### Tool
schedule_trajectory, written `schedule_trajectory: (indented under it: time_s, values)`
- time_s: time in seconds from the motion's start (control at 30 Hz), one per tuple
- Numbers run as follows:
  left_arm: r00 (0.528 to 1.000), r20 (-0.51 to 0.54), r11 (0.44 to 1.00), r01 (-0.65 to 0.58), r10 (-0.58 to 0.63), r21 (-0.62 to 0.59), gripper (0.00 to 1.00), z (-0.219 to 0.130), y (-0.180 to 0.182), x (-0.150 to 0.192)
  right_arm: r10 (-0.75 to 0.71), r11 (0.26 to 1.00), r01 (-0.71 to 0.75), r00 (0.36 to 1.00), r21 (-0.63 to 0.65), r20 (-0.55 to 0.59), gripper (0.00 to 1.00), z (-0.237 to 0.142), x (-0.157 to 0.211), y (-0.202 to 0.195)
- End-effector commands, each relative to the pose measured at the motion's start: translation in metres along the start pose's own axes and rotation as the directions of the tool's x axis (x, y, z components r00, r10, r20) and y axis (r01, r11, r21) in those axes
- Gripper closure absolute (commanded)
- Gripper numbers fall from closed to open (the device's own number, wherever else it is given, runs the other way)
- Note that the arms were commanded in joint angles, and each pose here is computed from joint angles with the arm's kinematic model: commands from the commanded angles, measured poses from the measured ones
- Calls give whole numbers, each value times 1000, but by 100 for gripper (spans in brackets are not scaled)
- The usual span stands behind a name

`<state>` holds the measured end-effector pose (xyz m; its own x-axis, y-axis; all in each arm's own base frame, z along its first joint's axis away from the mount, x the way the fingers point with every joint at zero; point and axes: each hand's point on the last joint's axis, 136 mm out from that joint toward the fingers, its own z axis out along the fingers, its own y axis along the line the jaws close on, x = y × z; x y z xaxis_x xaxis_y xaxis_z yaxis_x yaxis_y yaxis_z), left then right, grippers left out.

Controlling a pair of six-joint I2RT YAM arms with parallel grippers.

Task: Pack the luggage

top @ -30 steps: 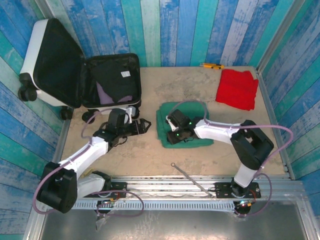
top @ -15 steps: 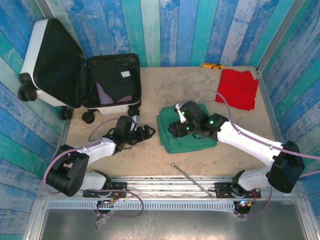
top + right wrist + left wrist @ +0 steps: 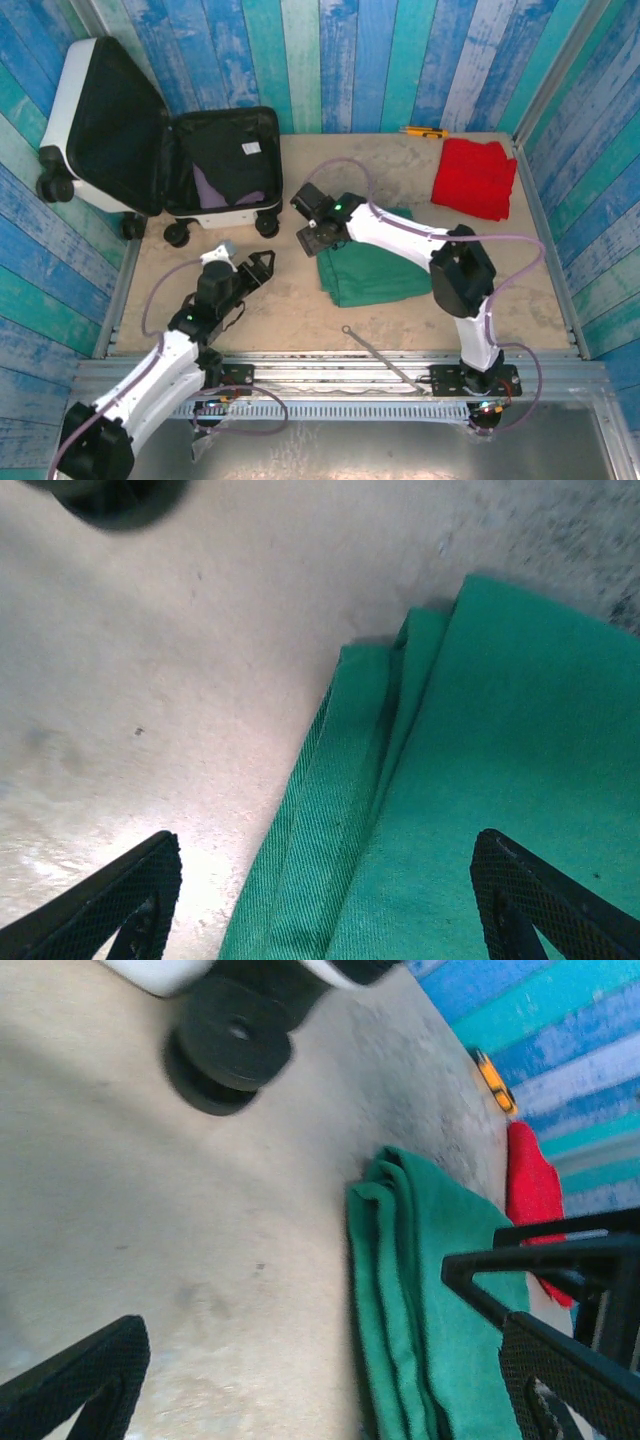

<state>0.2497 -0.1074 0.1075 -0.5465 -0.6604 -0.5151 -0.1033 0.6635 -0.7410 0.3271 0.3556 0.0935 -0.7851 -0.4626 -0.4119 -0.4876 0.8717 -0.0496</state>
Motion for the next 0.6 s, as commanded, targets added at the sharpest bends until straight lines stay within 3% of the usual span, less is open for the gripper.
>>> schedule_trajectory:
  time_s: [0.0,0.37,0.5,0.57]
  values:
    - [997,41,992,69,-65,-102,6,-6,37,5,-19,994,27,997,107,-80,22,8,18,-4]
    - [998,-17,994,51,-53,-97,6,-4,44,21,-47,955,105,977,279,-207,24,48,45,-19]
    - [997,-70,1000,21,-21,-2,6,0,23,26,-32,962,97,968,254,-249,25,60,58,-22]
    - [993,-121,997,-6,14,73,6,2,6,31,-6,976,60,969,208,-248,31,66,64,-23]
